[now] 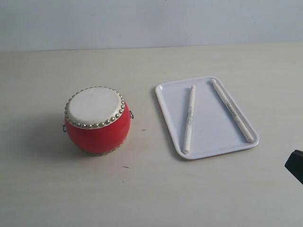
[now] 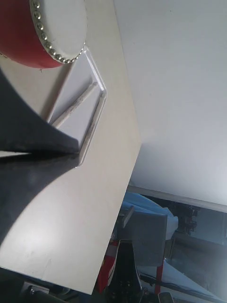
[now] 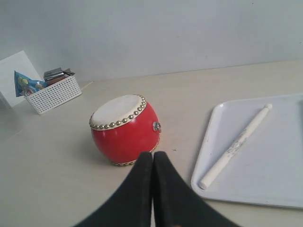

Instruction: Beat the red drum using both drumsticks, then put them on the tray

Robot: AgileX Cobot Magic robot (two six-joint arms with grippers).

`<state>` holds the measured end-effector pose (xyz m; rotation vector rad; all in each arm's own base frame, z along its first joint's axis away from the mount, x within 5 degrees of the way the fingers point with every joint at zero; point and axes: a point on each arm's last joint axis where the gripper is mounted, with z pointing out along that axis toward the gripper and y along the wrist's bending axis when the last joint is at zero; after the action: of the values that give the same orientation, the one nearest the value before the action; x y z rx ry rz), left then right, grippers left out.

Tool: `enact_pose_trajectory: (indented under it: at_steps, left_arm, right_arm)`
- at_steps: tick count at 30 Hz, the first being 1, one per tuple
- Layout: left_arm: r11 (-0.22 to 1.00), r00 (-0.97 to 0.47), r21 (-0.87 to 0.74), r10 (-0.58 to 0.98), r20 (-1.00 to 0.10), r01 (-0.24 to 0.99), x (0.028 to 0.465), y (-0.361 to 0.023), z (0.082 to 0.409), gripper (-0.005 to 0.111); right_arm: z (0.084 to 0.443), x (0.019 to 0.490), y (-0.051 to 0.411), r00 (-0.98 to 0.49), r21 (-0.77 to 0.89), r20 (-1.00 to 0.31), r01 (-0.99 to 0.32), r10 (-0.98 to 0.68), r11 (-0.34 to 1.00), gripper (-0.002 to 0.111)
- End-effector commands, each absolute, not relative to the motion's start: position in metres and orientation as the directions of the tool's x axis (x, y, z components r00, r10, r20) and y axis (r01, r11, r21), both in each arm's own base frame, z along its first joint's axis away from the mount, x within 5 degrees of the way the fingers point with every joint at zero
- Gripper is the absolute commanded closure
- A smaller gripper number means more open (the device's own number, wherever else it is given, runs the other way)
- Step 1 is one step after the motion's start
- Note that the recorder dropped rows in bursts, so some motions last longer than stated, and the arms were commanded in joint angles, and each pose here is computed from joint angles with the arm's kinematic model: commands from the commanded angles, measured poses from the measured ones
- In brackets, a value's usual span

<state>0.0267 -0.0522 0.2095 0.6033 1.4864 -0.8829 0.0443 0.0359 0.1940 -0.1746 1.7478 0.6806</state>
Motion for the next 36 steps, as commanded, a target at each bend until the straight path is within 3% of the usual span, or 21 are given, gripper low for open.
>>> enact_pose_trajectory:
  at_steps: [1,4,5,6,7,9,15,27,36]
  left_arm:
    - [0.599,-0.065,-0.115,-0.103,-0.992,0.793,0.028,-0.051,0.209,0.107]
    - [0.714,-0.089,-0.266,-0.276,-0.957,0.648,0.042,-0.037,0.216,0.107]
    - [0.749,-0.095,-0.246,-0.239,-0.966,0.615,0.044,-0.035,0.212,0.107]
    - [0.792,-0.078,-0.095,-0.060,-0.995,0.603,0.045,-0.034,0.203,0.107]
    - [0.788,-0.093,-0.041,0.021,-0.995,0.614,0.044,-0.035,0.197,0.107]
    - [0.777,-0.119,0.005,0.103,-0.987,0.629,0.043,-0.035,0.191,0.107]
    - [0.838,-0.244,-0.085,0.059,-0.968,0.539,0.044,-0.031,0.184,0.107]
    - [0.866,-0.261,-0.065,0.078,-0.962,0.496,0.045,-0.029,0.181,0.107]
    - [0.955,-0.269,-0.059,0.023,-0.963,0.291,0.050,-0.018,0.181,0.107]
  right_arm:
    - [0.193,0.044,0.036,-0.298,0.350,-0.926,-0.458,0.230,0.817,0.108]
    - [0.193,0.044,0.036,-0.298,0.350,-0.926,-0.458,0.230,0.817,0.108]
    - [0.193,0.044,0.036,-0.298,0.350,-0.926,-0.458,0.230,0.817,0.108]
    - [0.193,0.044,0.036,-0.298,0.350,-0.926,-0.458,0.230,0.817,0.108]
    - [0.193,0.044,0.036,-0.298,0.350,-0.926,-0.458,0.230,0.817,0.108]
    - [0.193,0.044,0.036,-0.298,0.350,-0.926,-0.458,0.230,0.817,0.108]
    - [0.193,0.044,0.036,-0.298,0.350,-0.926,-0.458,0.230,0.817,0.108]
    - [0.193,0.044,0.036,-0.298,0.350,-0.926,-0.458,0.230,0.817,0.108]
    - [0.193,0.044,0.036,-0.298,0.350,-0.926,-0.458,0.230,0.817,0.108]
